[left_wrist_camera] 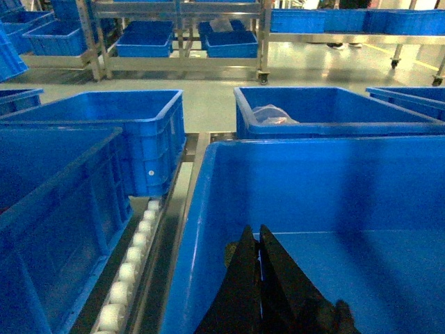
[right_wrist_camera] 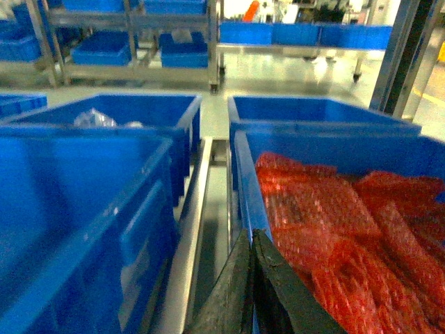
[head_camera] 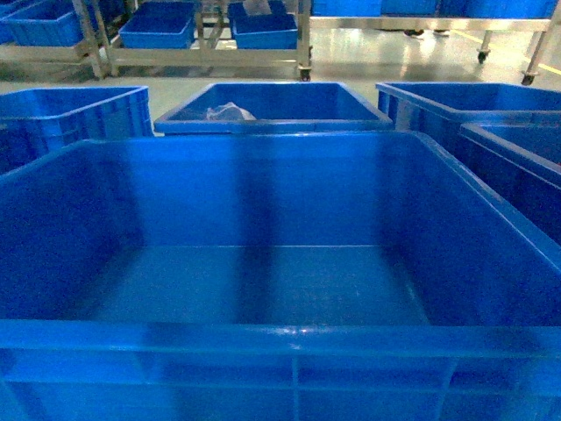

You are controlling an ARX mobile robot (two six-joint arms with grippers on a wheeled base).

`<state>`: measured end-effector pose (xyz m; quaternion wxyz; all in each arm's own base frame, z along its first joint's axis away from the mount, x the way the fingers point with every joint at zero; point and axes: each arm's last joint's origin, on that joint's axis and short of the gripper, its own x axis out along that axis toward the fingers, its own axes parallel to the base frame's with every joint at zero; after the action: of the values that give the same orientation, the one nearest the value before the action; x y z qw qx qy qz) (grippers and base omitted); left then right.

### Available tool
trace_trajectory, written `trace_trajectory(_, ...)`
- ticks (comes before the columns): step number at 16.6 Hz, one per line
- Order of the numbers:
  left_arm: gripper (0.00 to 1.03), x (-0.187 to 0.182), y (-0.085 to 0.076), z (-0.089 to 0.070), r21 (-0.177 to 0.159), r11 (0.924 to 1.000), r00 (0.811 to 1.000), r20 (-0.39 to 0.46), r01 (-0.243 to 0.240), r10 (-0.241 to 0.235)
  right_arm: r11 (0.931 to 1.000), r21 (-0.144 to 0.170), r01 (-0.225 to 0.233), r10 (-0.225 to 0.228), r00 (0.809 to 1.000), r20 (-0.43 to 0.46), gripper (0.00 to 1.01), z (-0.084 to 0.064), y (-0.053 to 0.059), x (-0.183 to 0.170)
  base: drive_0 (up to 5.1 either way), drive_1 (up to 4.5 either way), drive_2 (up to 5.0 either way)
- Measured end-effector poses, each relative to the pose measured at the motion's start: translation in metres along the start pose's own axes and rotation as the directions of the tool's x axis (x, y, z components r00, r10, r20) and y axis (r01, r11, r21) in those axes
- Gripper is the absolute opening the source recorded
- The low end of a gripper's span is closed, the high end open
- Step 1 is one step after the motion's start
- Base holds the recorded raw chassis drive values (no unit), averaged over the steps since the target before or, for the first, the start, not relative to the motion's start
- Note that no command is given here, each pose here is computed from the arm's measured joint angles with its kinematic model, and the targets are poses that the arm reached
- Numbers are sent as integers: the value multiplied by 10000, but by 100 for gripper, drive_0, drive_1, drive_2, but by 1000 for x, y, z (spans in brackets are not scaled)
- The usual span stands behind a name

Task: Place box next to blue box on left shelf

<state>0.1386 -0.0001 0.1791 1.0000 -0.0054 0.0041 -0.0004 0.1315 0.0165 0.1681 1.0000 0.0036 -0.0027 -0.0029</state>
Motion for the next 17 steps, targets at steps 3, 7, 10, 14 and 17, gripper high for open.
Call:
trace_trajectory(3,2,-6,0,-3,0,10000,10000,-4,0,0,10000,-10,-23,23,10000,-30,2,1,-4,-4,0,0,0)
trace_trajectory(7,2,-15,0,-8,4,10000,9998,175,2,-2,10000,-16,-65,65,9999,84,2,3,-16,-13,0,0,0)
trace_trajectory(10,2,-21,0,-8,4,10000,9998,202,-2,2,10000,-13,-54,54,10000,80,2,3,-17,-18,0,0,0)
trace_trajectory(14,2,-27,0,-8,4,10000,9997,240,-1,1,10000,-13,-54,54,10000,61,2,2,-17,-23,0,0,0)
trace_trajectory(17,2,-30,0,-8,4,10000,9997,256,6,-7,10000,-17,-58,58,9999,103,2,0,-17,-34,0,0,0)
